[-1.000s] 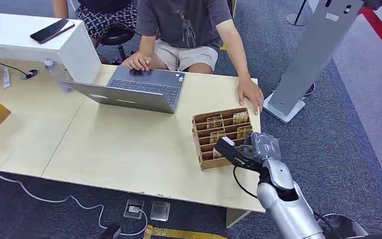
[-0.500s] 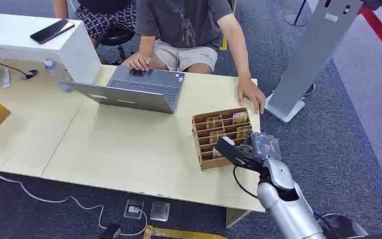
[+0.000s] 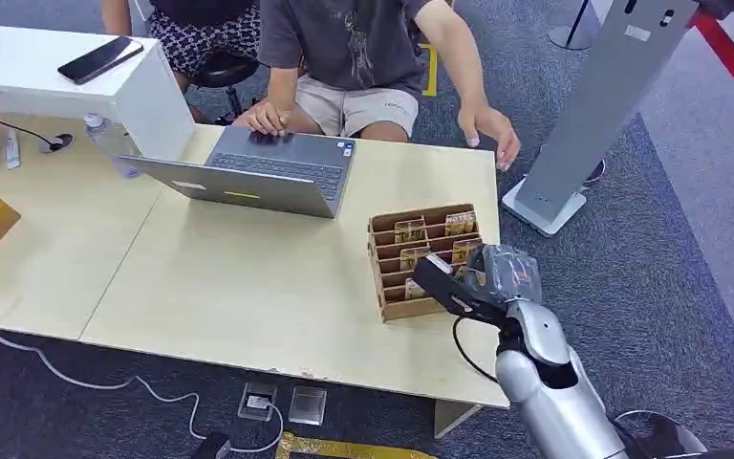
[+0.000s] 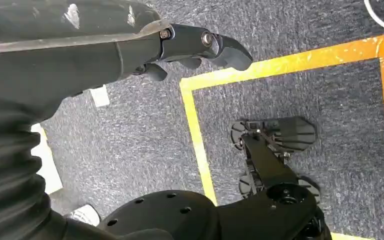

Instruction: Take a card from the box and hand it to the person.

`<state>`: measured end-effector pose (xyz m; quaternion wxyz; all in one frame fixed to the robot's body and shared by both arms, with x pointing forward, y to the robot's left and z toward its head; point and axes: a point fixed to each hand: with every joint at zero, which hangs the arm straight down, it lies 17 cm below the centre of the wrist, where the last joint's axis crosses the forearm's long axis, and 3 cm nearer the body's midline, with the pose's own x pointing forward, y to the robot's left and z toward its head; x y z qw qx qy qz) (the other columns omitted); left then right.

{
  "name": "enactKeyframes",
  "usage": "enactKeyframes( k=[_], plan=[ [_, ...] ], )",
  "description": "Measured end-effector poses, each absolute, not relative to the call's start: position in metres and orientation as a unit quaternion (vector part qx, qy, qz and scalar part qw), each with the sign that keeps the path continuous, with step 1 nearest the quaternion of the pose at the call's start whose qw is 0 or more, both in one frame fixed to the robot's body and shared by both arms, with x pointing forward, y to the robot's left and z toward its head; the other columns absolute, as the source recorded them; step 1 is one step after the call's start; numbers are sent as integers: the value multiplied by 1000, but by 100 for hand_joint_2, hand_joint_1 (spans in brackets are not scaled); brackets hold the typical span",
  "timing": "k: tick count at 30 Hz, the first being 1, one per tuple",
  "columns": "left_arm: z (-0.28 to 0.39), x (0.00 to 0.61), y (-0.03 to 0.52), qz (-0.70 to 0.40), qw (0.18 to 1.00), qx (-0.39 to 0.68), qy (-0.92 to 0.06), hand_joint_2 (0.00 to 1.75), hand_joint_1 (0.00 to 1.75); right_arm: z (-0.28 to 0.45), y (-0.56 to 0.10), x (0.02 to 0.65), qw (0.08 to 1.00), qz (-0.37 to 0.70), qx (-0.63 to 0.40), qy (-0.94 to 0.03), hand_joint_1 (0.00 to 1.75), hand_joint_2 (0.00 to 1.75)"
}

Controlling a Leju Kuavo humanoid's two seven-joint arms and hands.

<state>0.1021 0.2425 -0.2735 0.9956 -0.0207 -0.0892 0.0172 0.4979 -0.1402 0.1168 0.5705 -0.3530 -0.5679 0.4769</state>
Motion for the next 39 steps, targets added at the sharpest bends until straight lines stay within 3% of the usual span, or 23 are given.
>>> enactKeyframes(
  k=[9, 17, 24, 39],
  plan=[
    [-274, 98, 243, 22, 995, -21, -90, 175, 0, 212, -126, 484, 513, 431, -357, -651, 175, 175],
    [-274, 100, 243, 14, 996, -20, -91, 175, 0, 232, -121, 482, 495, 423, -345, -677, 175, 175],
    [-271, 116, 241, -12, 995, -20, -93, 175, 0, 269, -125, 531, 437, 374, -381, -723, 175, 175],
    [-269, 124, 235, -23, 995, -24, -91, 175, 0, 283, -119, 614, 430, 421, -450, -660, 175, 175]
  ],
)
